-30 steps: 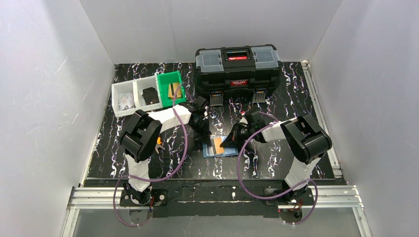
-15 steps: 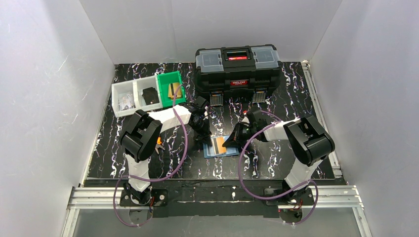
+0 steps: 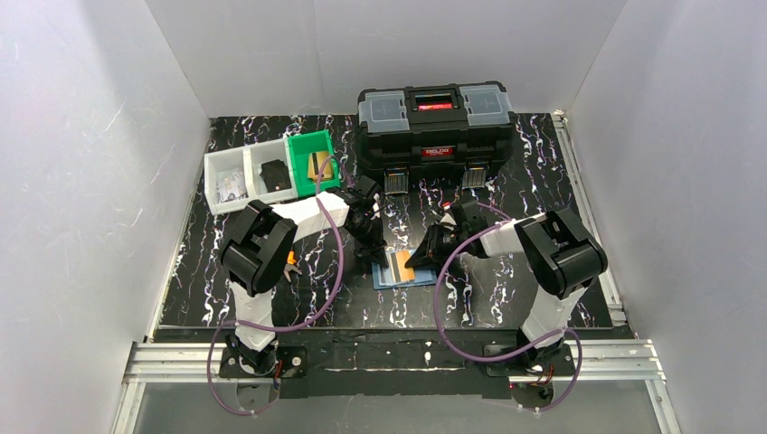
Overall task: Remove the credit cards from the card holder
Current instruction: Remove the credit card from the card holder.
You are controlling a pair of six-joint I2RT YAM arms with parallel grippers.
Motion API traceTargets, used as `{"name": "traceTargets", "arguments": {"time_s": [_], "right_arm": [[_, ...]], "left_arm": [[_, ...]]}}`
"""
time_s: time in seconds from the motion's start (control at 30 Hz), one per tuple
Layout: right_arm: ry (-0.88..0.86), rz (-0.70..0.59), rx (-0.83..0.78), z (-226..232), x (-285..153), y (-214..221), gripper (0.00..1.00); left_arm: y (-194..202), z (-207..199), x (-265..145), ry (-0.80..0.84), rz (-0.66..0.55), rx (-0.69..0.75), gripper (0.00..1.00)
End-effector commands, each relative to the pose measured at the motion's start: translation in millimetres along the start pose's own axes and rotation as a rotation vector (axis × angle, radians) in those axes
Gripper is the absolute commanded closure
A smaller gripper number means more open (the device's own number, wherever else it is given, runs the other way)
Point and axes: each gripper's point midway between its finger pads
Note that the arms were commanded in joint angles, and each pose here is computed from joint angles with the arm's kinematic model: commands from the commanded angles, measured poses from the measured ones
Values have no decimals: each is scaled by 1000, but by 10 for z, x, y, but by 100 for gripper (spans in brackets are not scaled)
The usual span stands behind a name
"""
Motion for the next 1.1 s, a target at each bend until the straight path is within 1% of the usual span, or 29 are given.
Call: {"name": "traceTargets", "arguments": {"time_s": [0.0, 0.03, 0.1, 0.23, 0.43, 0.57, 0.83, 1.07], "right_arm": [[3, -6, -1, -18, 48, -60, 82], [5, -7, 1, -24, 48, -59, 87], [17, -10, 4, -40, 40, -55, 93], [71, -42, -4, -110, -35, -64, 98], [144, -98, 14, -292, -244, -134, 99], [168, -119, 2, -316, -357, -162, 99], [160, -138, -34, -135, -477, -213, 99], [132, -154, -81, 139, -613, -289, 99]], "left_arm": [[75, 680, 245, -255, 20, -24, 100], [77, 679, 244, -254, 21, -23, 100], [68, 678, 239, -255, 16, -25, 100], [66, 721, 236, -275, 11, -27, 100], [71, 759, 232, -287, 5, -31, 100], [65, 755, 224, -286, -1, -31, 100], [51, 692, 211, -267, 3, -23, 100], [-2, 503, 120, -212, -10, 0, 100]]}}
Point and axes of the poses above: each gripper's point midway between its finger pads, its own x axis out along the fingers, its own z axis along the line the jaws close on, y = z × x, and after that the axes turned 8 degrees about -x, right-handed
